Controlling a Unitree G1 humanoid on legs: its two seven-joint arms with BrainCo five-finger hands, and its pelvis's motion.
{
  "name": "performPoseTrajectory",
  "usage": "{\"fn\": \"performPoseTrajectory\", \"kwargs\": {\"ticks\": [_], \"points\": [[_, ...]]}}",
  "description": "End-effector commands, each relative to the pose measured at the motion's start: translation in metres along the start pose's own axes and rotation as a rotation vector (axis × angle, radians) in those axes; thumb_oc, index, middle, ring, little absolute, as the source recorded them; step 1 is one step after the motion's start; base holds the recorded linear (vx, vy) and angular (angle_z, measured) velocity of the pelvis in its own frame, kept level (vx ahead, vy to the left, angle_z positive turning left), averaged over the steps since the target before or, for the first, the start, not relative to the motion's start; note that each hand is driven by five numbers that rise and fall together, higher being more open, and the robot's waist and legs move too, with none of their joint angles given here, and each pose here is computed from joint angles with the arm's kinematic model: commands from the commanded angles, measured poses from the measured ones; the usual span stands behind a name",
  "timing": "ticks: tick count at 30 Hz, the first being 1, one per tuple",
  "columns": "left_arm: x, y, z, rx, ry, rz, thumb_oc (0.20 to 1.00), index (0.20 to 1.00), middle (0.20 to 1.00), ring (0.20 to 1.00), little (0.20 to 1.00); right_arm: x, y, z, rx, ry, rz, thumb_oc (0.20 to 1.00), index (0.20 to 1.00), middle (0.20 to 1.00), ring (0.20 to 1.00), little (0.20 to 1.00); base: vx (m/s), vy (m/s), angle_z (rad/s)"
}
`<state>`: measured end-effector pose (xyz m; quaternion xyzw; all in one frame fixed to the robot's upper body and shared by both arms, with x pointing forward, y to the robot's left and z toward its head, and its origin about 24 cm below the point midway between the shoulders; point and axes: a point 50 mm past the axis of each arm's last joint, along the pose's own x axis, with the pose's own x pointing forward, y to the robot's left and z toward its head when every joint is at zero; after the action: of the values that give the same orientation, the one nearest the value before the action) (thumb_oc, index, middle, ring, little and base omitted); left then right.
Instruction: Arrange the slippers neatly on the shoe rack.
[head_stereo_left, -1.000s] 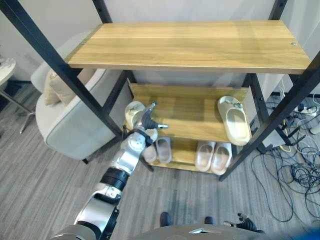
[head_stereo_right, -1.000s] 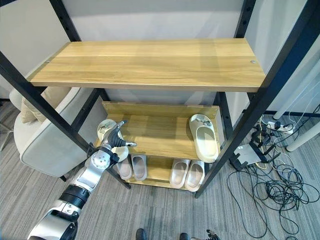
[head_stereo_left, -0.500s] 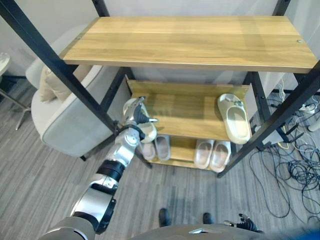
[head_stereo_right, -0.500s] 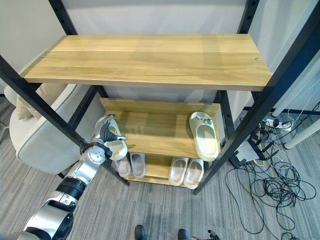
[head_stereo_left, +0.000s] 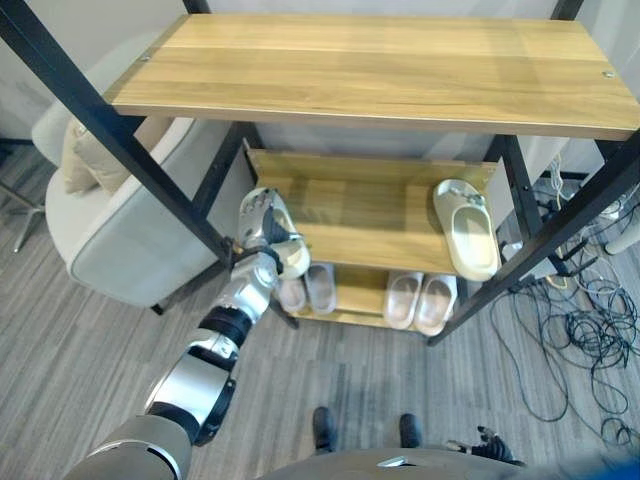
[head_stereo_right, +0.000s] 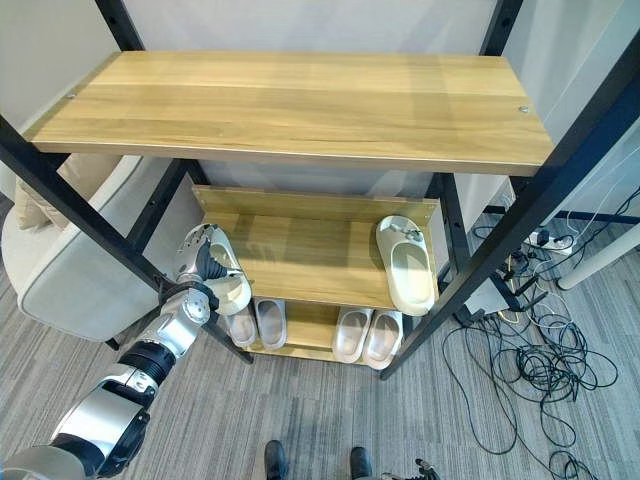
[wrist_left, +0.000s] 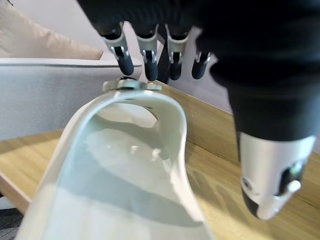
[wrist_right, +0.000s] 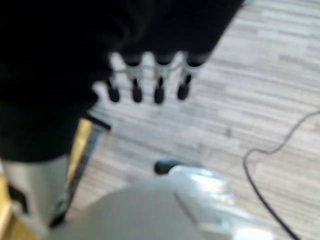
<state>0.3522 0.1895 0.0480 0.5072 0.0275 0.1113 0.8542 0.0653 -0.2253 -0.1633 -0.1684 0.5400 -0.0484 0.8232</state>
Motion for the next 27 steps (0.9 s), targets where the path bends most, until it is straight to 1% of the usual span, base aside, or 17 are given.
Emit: {"fn": "performPoseTrajectory", "kwargs": {"ticks": [1,5,8,14,18,20,21,22,25,27], "points": [[0.030,0.049,0.012,0.018,-0.024,0.205,1.000,1.000,1.000,1.000,1.000,0.002,-0.001,0.010,0.019,-0.026,-0.030,1.000,1.000,1.000,1.000,1.000,0.00,0.000,0.00],[0.032,0.055,0.011,0.048,-0.013,0.241,1.000,1.000,1.000,1.000,1.000,0.002,0.001,0.010,0.022,-0.027,-0.032,1.000,1.000,1.000,1.000,1.000,0.03,0.004,0.00],[0.036,0.056,0.004,0.116,0.060,0.245,1.000,1.000,1.000,1.000,1.000,0.003,-0.002,0.013,0.031,-0.030,-0.038,1.000,1.000,1.000,1.000,1.000,0.04,0.014,0.00],[0.039,0.050,0.001,0.138,0.177,0.246,1.000,1.000,1.000,1.000,1.000,0.002,0.005,0.016,0.051,-0.041,-0.030,1.000,1.000,1.000,1.000,1.000,0.01,-0.001,0.00],[0.042,0.052,0.004,0.168,0.206,0.281,1.000,1.000,1.000,1.000,1.000,0.003,0.008,0.021,0.036,-0.053,-0.019,1.000,1.000,1.000,1.000,1.000,0.00,0.000,0.00],[0.047,0.059,0.011,0.201,0.211,0.308,1.000,1.000,1.000,1.000,1.000,0.004,0.008,0.025,0.029,-0.068,-0.017,1.000,1.000,1.000,1.000,1.000,0.00,0.000,0.00],[0.048,0.059,0.012,0.211,0.225,0.308,0.564,0.564,0.564,0.564,0.564,0.004,0.008,0.027,0.028,-0.075,-0.018,1.000,1.000,1.000,1.000,1.000,0.00,0.000,0.00],[0.049,0.062,0.012,0.216,0.256,0.320,0.200,0.200,0.200,0.200,0.200,0.006,0.004,0.032,0.035,-0.089,-0.025,1.000,1.000,1.000,1.000,1.000,0.00,0.000,0.00],[0.048,0.063,0.012,0.212,0.321,0.313,0.200,0.200,0.200,0.200,0.200,0.007,0.005,0.041,0.043,-0.113,-0.023,1.000,1.000,1.000,1.000,1.000,-0.01,-0.002,-0.05],[0.049,0.067,0.018,0.210,0.316,0.334,0.200,0.200,0.200,0.200,0.200,0.007,0.004,0.042,0.042,-0.117,-0.024,1.000,1.000,1.000,1.000,1.000,-0.01,-0.009,-0.13]]}}
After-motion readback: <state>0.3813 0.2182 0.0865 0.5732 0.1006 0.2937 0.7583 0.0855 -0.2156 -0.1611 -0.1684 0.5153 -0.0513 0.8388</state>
